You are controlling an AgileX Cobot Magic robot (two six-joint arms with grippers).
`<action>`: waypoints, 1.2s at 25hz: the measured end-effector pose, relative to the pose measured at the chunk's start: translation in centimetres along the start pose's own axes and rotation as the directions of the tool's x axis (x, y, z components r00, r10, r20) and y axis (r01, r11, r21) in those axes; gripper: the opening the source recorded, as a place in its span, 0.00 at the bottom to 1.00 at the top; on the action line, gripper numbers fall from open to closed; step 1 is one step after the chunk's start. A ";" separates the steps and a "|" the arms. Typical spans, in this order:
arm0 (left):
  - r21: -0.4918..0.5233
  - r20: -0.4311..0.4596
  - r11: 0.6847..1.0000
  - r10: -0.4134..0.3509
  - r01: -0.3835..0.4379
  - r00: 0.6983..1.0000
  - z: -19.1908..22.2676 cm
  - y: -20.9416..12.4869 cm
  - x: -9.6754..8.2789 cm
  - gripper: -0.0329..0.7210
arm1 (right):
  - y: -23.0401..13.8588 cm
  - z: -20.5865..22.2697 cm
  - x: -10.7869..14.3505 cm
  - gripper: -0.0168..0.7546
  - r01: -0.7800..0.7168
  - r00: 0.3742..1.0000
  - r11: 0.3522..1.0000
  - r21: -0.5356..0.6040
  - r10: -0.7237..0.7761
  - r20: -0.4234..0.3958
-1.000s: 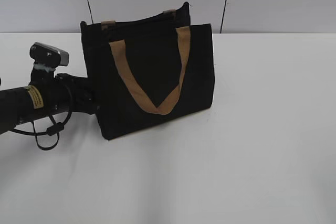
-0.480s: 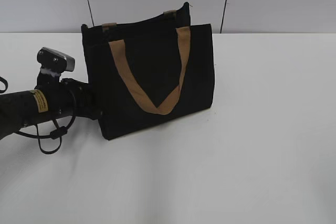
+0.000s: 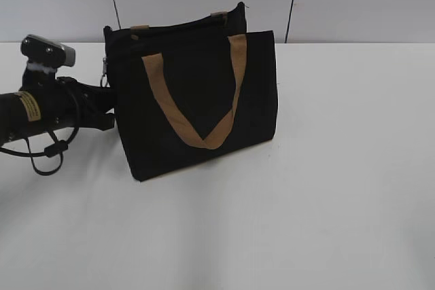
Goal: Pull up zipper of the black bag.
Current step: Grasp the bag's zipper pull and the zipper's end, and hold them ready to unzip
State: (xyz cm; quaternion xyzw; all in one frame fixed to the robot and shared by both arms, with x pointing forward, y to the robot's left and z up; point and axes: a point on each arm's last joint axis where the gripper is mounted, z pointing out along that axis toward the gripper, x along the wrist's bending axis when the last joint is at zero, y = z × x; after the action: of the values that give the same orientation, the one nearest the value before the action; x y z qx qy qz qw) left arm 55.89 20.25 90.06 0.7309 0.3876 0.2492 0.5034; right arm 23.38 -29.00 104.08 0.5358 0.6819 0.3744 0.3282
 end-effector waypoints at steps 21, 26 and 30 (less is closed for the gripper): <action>-0.062 -0.194 0.981 0.170 -0.185 0.966 -7.8 9.3 0.3 0.08 | 5.1 3.4 0.9 0.63 0.187 0.957 0.972 0.144 -0.148 -0.250; -0.062 -0.193 0.980 0.171 -0.186 0.966 -7.8 9.3 0.3 0.08 | 9.1 6.8 1.3 0.63 0.206 0.906 0.967 0.149 -0.131 -0.403; -0.081 -0.189 0.979 0.172 -0.190 0.967 -7.8 9.5 0.2 0.08 | 12.3 10.8 1.5 0.63 0.191 0.860 0.971 0.145 -0.095 -0.502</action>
State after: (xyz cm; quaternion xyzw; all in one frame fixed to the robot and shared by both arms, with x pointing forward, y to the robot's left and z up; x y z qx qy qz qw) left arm 53.09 22.85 101.75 0.7121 0.3506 0.3781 0.4766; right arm 38.20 -24.06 109.20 0.3994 0.8133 0.4061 0.1185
